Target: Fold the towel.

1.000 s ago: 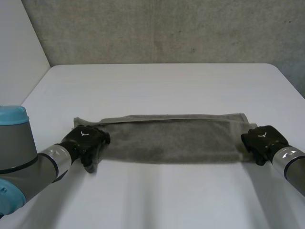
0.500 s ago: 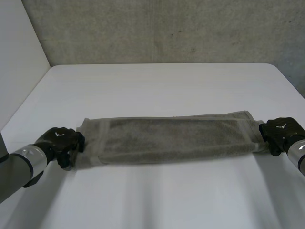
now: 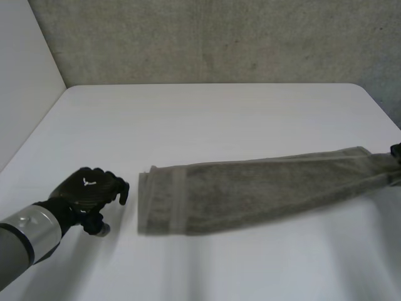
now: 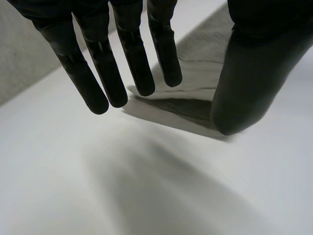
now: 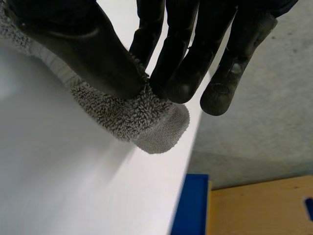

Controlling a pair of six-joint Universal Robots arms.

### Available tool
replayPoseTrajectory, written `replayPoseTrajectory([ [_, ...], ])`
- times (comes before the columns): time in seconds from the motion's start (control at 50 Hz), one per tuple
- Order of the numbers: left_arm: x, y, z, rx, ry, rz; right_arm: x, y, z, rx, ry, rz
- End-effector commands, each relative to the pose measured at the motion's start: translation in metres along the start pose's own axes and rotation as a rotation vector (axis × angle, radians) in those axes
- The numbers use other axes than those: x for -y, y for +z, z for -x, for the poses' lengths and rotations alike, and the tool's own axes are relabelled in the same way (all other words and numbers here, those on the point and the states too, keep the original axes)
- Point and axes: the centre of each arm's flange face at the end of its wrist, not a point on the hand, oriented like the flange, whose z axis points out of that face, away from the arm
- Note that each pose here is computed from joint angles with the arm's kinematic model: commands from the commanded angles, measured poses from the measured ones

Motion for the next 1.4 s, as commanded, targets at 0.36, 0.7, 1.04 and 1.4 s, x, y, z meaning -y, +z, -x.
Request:
replayPoseTrajectory([
  [0.36, 0.042, 0.022, 0.018, 0.005, -0.164, -0.145, 0.183, -0.198, 0.236, 0.656, -0.134, -0.663],
  [0.7, 0.024, 0.039, -0.034, -0.165, -0.147, -0.079, 0.112, -0.129, 0.162, 0.412, -0.01, -0.284],
  [1.04, 0.026, 0.046, -0.06, -0.178, -0.091, -0.116, 0.065, -0.098, 0.152, 0.439, 0.1, -0.171],
  [1.4, 0.028, 0.04, -0.06, -0.174, -0.09, -0.126, 0.072, -0.109, 0.158, 0.503, 0.324, -0.147],
])
